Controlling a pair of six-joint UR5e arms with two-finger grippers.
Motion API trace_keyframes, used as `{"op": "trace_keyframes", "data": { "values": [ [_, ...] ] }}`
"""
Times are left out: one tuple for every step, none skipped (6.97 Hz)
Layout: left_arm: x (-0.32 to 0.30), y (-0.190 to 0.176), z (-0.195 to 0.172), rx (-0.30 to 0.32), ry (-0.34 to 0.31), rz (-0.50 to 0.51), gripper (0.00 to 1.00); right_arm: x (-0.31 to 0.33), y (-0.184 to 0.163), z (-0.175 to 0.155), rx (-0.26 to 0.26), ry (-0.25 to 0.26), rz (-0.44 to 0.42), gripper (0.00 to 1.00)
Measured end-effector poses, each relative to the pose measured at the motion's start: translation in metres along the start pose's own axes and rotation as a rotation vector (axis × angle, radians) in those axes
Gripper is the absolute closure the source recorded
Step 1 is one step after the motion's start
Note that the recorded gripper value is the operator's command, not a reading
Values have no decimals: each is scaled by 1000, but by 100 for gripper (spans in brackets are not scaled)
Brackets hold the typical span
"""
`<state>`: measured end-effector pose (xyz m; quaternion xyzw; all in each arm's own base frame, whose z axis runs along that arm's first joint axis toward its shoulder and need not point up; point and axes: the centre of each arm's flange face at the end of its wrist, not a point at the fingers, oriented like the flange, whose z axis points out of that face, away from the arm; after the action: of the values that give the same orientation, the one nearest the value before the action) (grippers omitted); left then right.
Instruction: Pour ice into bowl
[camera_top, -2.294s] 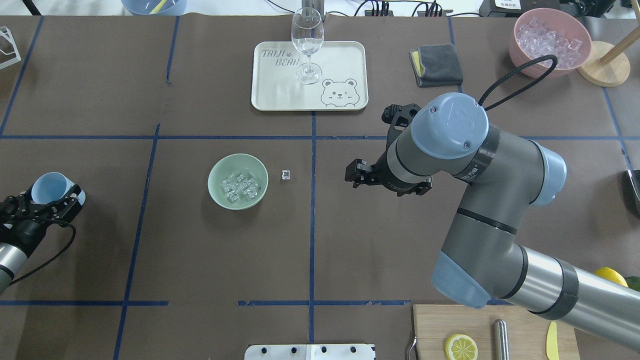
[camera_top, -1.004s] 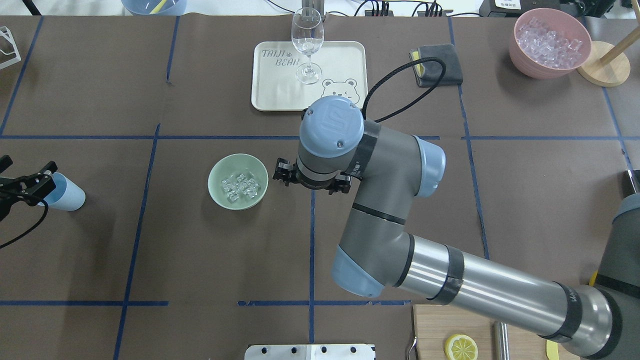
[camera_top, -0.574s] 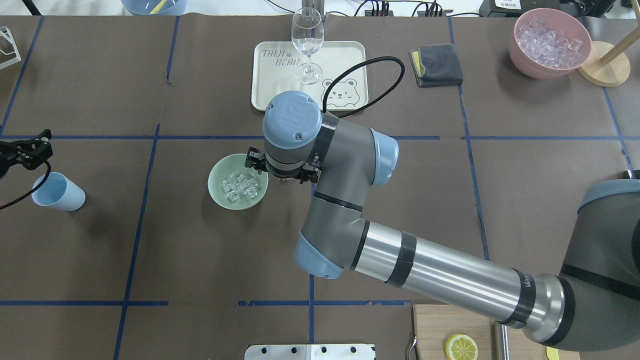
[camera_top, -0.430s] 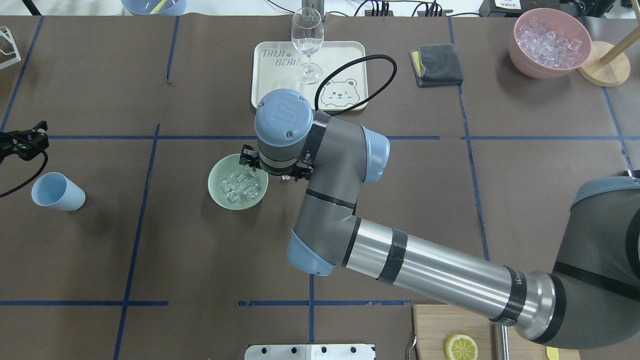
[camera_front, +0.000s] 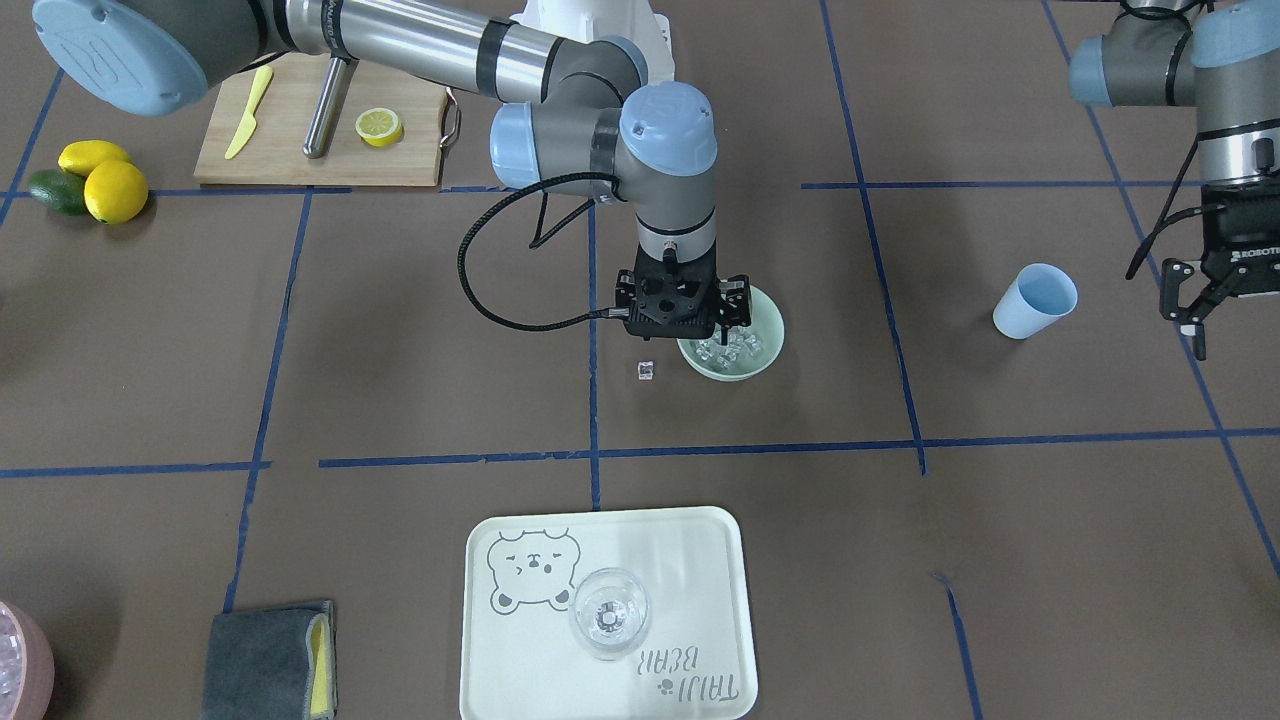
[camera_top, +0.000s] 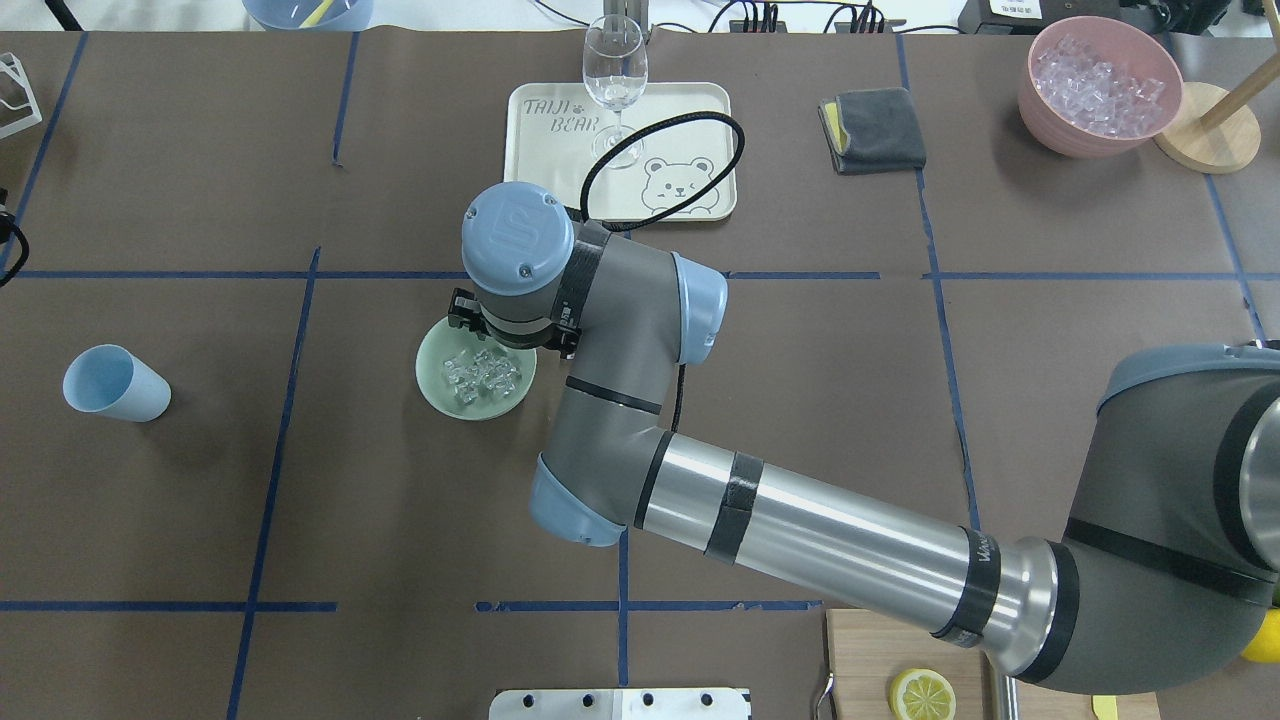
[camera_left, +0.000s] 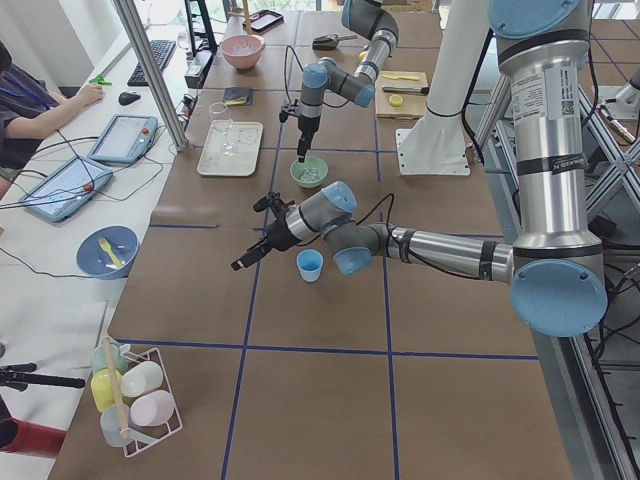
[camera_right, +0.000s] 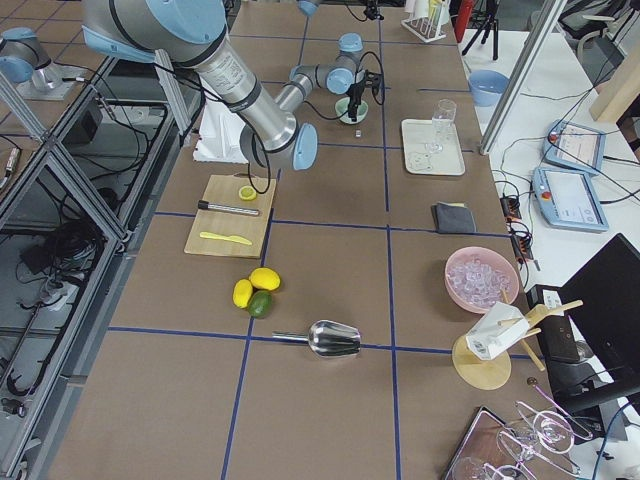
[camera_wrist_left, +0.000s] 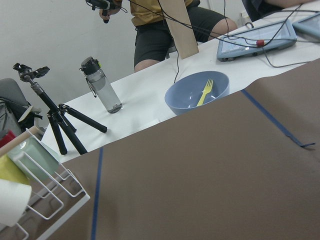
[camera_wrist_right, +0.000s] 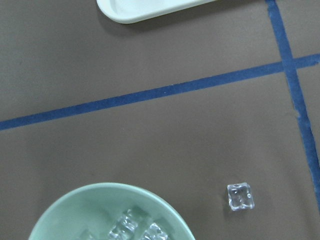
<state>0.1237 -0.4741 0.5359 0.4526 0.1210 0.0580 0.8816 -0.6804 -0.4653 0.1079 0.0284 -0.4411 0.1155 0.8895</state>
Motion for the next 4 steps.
{"op": "trace_keyframes", "data": {
  "values": [
    [-14, 0, 3, -46, 43, 14, 0, 0, 7, 7, -8, 8, -7, 14],
    [-28, 1, 4, -92, 103, -3, 0, 1, 12, 13, -15, 17, -12, 42],
    [-39, 0, 5, -134, 147, -25, 0, 1, 16, 18, -20, 23, -16, 99],
    [-44, -1, 6, -157, 165, -40, 0, 1, 18, 20, -22, 25, -18, 100]
  ]
}}
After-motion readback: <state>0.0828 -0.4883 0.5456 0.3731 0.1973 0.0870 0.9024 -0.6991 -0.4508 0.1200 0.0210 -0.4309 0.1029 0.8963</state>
